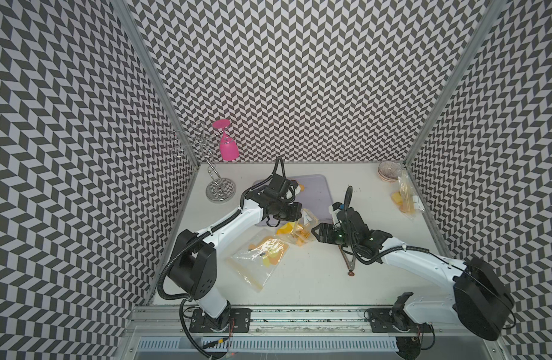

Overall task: Put the cookies into a resealable bag to prevent moisture
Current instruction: Close the ziploc bag at the center of the board.

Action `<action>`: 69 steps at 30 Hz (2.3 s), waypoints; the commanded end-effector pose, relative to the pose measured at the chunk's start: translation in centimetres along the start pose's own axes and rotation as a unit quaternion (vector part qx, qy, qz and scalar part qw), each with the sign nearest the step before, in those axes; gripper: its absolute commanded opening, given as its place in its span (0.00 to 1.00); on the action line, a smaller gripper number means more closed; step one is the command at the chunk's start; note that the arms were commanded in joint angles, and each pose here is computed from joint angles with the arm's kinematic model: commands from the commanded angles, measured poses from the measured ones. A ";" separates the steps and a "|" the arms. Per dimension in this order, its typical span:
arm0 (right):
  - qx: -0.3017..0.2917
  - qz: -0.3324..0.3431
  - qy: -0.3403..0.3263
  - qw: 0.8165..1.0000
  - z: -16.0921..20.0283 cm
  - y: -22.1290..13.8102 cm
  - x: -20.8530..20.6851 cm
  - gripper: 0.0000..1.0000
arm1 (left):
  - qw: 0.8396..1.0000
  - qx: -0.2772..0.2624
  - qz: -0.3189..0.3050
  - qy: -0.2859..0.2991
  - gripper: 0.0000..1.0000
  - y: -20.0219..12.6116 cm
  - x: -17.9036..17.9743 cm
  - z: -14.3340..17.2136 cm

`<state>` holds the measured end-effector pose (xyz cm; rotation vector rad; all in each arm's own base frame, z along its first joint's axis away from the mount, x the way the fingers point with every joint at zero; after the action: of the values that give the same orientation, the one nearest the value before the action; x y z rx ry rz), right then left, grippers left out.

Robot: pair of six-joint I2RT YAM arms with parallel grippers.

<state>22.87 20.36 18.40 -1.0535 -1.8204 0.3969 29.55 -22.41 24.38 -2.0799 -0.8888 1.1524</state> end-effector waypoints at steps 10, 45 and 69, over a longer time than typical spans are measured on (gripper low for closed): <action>-0.016 -0.013 -0.014 1.000 -1.4 0.4 1.3 0.20 | 0.998 -0.022 0.056 0.038 0.00 -1.4 -1.2 0.5; -0.043 -0.085 0.152 0.984 -10.0 -4.5 -2.2 0.00 | 0.909 -0.375 0.065 0.168 0.85 -9.1 -5.3 8.1; -0.033 -0.091 0.151 0.984 -10.5 -3.8 -3.4 0.00 | 0.899 -0.311 -0.060 0.301 0.57 0.2 -4.1 9.4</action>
<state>30.05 13.60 23.33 -0.9404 -1.5895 0.1035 19.00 -23.44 20.70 -2.5835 -1.0831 0.1765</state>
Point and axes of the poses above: each gripper's point midway between its finger pads, its own y axis out along the fingers, its own x axis along the line the jaws close on, z = x × y, the point moved 10 cm from there along -y, back along the fingers, and after that the axes turned 1 degree about -y, right-handed, at the moved point
